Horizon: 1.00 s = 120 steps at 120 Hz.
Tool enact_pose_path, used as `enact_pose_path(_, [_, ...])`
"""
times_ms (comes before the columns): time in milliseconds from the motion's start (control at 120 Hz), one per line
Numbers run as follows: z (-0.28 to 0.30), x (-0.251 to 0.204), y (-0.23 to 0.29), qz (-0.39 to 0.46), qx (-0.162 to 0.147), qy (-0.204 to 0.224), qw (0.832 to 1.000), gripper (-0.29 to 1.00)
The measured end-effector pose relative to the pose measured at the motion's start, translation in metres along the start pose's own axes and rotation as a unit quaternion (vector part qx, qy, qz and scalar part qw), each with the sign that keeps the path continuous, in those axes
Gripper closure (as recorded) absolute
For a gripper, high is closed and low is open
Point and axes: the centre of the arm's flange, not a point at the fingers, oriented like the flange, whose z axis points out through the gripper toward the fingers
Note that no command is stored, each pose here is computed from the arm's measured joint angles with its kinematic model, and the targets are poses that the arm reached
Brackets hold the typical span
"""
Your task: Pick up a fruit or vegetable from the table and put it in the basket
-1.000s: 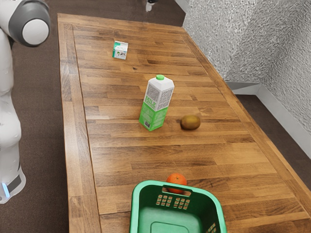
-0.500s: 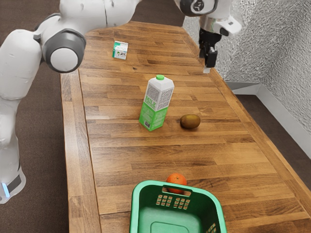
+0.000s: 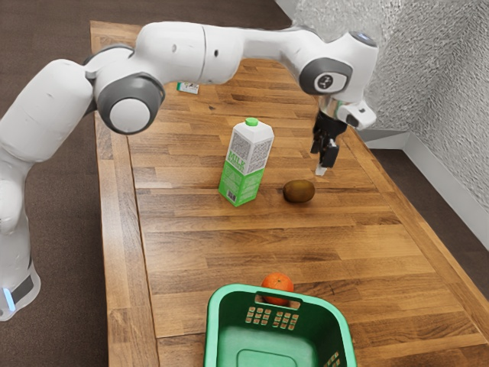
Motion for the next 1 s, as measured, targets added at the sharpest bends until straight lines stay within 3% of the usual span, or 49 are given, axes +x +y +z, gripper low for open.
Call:
enact_pose_path(233, [0.031, -0.014, 0.028, 0.025, -0.020, -0.058, 0.998, 0.02])
enact_pose_path(475, [0.056, -0.022, 0.022, 0.026, -0.026, -0.080, 0.996, 0.02])
enact_pose_path(617, [0.066, -0.024, 0.009, 0.018, -0.025, -0.077, 0.997, -0.02])
enact_pose_path(1000, [0.081, -0.011, -0.010, 0.015, -0.010, -0.039, 0.999, 0.02])
